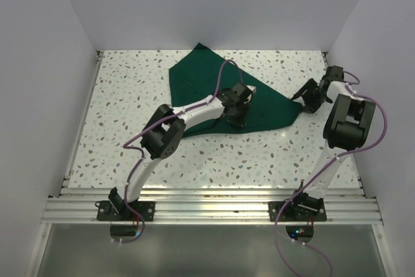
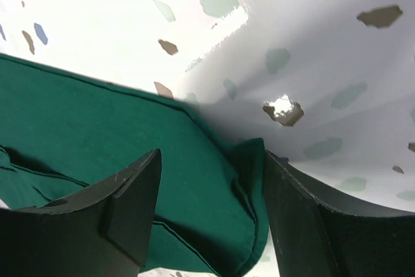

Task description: Prepare the surgical pack

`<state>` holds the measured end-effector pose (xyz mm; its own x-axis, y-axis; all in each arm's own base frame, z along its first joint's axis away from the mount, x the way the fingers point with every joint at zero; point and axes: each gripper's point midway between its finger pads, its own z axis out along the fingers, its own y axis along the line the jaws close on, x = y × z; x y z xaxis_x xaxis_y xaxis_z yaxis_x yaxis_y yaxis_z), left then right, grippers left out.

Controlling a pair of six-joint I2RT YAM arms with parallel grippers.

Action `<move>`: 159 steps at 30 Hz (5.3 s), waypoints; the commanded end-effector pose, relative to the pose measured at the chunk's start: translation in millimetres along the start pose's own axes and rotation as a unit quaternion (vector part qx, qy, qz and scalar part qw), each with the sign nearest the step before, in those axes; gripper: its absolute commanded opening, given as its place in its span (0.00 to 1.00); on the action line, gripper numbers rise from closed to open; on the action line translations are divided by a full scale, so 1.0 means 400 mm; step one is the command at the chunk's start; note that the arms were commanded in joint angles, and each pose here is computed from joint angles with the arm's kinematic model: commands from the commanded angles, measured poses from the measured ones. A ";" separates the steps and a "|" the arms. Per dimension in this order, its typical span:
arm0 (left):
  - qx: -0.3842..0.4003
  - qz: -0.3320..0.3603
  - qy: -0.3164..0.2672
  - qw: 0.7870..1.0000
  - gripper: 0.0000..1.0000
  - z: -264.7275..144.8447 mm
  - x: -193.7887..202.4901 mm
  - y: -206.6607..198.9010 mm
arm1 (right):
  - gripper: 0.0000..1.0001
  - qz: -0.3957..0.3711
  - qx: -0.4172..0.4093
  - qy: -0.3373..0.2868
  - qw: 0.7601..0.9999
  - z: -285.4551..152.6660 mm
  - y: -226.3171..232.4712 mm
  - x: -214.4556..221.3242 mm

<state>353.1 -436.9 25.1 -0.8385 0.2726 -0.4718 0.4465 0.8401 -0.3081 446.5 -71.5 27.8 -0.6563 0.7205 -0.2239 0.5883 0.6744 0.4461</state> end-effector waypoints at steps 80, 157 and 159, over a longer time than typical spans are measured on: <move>0.063 -0.105 -0.115 0.986 0.05 -0.496 -0.144 0.184 | 0.00 -0.190 -0.201 -0.046 0.960 -0.353 0.713 0.281; 0.020 -0.281 -0.125 0.951 0.08 -0.537 -0.013 0.630 | 0.46 -0.366 -0.220 0.153 0.891 -0.186 0.782 0.712; 0.050 -0.284 -0.120 0.950 0.08 -0.518 -0.018 0.613 | 0.40 -0.343 -0.217 0.178 0.897 -0.162 0.725 0.719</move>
<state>389.7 -119.3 115.0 -0.8631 -0.3238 -0.3875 -0.0653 0.8325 -0.5501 414.7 323.1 136.4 -0.9467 0.0364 -0.3201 -0.1572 0.8152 0.5575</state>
